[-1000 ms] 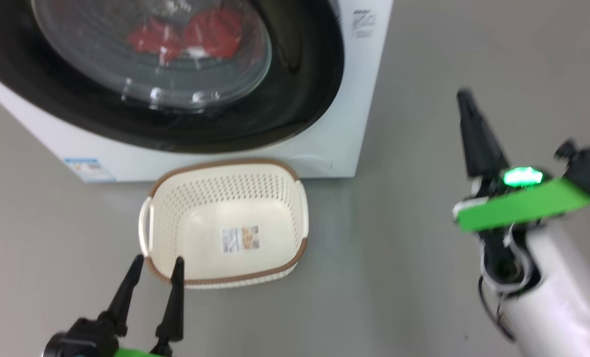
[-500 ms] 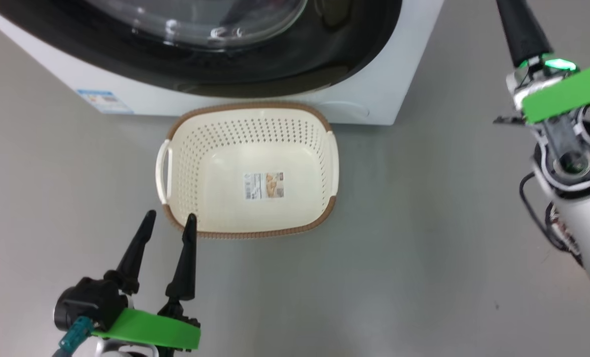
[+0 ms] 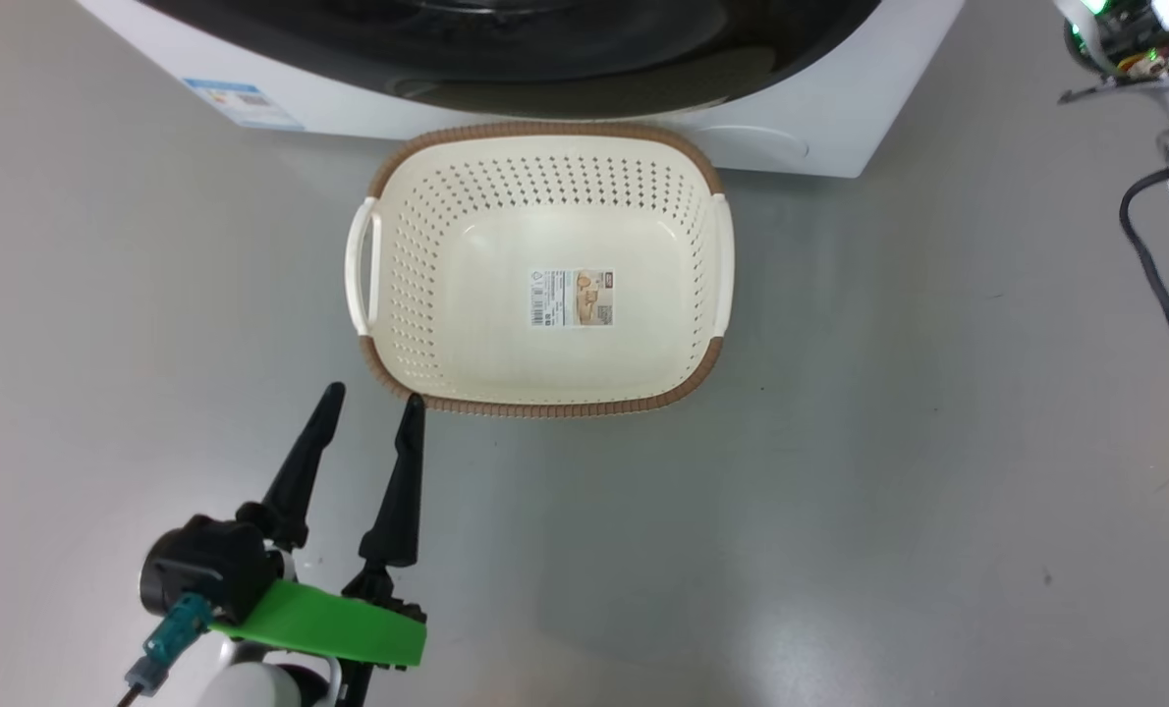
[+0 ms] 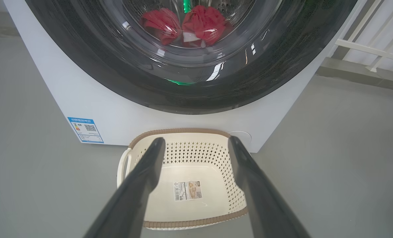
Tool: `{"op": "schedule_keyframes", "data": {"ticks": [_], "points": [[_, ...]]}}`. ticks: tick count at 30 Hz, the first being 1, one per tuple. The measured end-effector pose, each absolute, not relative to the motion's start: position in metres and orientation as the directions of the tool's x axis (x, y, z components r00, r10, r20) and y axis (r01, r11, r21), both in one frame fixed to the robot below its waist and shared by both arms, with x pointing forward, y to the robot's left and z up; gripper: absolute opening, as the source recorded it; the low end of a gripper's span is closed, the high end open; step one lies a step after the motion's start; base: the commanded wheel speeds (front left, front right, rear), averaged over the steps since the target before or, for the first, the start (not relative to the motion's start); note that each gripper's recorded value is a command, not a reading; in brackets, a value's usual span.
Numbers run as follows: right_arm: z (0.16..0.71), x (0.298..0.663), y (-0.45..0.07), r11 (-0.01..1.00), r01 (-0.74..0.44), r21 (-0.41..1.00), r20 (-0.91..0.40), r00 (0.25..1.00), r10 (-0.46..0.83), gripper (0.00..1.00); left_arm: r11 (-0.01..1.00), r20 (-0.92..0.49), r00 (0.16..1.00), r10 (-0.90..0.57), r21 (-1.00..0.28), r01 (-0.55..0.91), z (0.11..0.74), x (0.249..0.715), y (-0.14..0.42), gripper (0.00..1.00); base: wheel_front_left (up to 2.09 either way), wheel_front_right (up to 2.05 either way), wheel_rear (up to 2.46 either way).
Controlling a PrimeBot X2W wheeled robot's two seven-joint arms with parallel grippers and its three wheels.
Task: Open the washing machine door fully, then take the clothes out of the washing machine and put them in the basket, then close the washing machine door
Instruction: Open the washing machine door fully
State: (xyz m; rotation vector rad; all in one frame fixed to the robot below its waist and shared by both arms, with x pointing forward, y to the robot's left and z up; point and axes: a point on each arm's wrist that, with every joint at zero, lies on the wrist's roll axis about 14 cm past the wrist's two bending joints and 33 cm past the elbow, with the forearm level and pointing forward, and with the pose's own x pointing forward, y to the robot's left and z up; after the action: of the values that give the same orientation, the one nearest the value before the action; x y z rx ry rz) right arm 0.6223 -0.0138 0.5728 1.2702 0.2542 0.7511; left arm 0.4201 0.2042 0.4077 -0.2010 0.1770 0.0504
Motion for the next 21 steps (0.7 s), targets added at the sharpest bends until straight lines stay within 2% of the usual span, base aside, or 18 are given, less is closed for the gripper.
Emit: {"op": "schedule_keyframes", "data": {"ticks": [12, 21], "points": [[0.553, 0.644, 0.01, 0.06, -0.308, 0.95, 0.17, 0.665, 0.727, 0.0, 0.976, -0.216, 0.976, 0.03, -0.206, -0.075, 0.396, 0.419, 0.203, 1.0, 0.0, 0.0, 0.0], [0.538, 0.646, 0.013, 0.104, -0.28, 0.954, 0.113, 0.661, 0.742, 0.0, 0.973, -0.208, 0.978, 0.006, -0.222, -0.054, 0.398, 0.422, 0.195, 1.0, 0.0, 0.0, 0.0]]}}
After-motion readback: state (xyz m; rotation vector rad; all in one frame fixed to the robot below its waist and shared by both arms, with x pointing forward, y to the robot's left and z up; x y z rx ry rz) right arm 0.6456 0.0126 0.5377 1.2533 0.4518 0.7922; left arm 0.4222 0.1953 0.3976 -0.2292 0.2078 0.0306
